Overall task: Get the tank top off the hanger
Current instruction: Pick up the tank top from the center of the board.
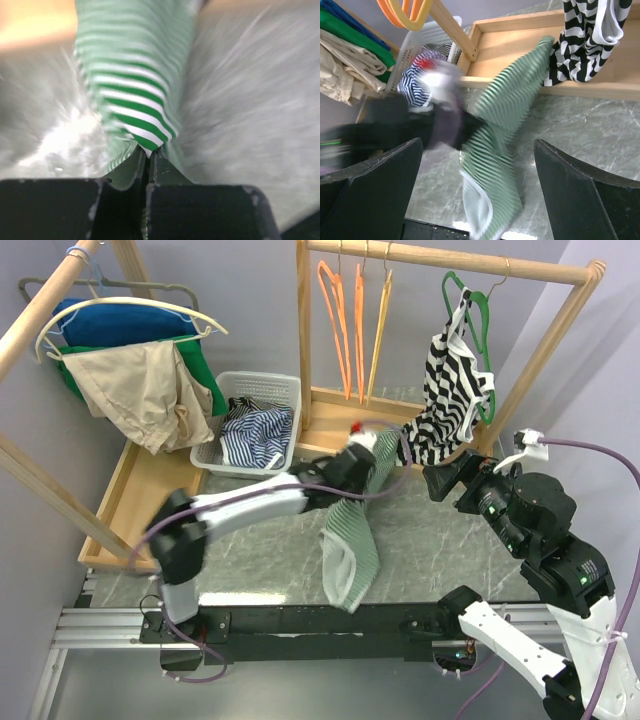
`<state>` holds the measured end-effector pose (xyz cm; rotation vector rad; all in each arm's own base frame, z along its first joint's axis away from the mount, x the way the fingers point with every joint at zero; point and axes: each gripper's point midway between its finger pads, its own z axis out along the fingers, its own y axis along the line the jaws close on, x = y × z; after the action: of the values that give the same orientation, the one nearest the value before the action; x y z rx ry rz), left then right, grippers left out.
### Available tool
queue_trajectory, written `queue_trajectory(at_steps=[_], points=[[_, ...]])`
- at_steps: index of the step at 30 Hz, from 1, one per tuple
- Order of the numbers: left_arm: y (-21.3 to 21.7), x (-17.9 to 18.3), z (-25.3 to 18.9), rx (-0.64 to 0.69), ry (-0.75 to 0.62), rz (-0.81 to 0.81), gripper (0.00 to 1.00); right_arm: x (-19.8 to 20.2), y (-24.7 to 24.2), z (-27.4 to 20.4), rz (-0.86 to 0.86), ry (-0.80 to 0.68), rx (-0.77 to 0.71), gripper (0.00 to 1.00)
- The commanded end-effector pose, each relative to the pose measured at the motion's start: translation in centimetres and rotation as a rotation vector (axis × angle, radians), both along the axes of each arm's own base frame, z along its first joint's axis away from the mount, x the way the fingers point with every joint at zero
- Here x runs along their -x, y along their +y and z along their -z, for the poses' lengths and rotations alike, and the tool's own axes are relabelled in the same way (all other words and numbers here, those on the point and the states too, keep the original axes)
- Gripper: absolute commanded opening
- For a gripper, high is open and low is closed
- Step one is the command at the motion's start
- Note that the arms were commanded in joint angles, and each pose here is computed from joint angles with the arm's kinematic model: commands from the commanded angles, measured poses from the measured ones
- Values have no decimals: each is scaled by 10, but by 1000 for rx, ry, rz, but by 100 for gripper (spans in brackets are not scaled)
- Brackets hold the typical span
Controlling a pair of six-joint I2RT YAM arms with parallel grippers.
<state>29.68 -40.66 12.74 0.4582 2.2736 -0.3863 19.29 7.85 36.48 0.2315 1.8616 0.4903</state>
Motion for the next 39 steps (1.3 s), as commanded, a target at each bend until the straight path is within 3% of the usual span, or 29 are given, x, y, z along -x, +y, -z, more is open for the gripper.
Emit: queue_trajectory(at_steps=[1, 5, 11, 17, 21, 22, 23, 25, 29, 31, 39], points=[[33, 5, -154, 211, -264, -13, 1, -2, 0, -5, 8, -28, -26, 100], [55, 21, -168, 247, -299, 9, 1, -5, 4, 1, 2, -17, -33, 100], [77, 60, -100, 265, -167, 29, 1, -8, 9, 13, -7, 8, -38, 100], [102, 104, -21, 168, -25, 14, 1, -10, 8, 19, -1, 26, -14, 100], [114, 113, -16, 179, 4, -28, 1, -12, 10, 20, -4, 27, -16, 100], [119, 110, -16, 171, -9, -50, 6, -13, 11, 23, -6, 31, -16, 100], [121, 109, -15, 167, -6, -67, 40, -14, 12, 24, -9, 35, -17, 100], [125, 103, -14, 140, -29, -93, 49, -15, 14, 26, -12, 40, -21, 100], [118, 94, -18, 115, -20, -147, 94, -16, 17, 28, -25, 49, -21, 100], [118, 95, -7, 75, 9, -164, 99, -16, 17, 30, -26, 55, -16, 100], [110, 113, 9, 101, 183, -240, 96, -12, 15, 36, -25, 59, -13, 100]])
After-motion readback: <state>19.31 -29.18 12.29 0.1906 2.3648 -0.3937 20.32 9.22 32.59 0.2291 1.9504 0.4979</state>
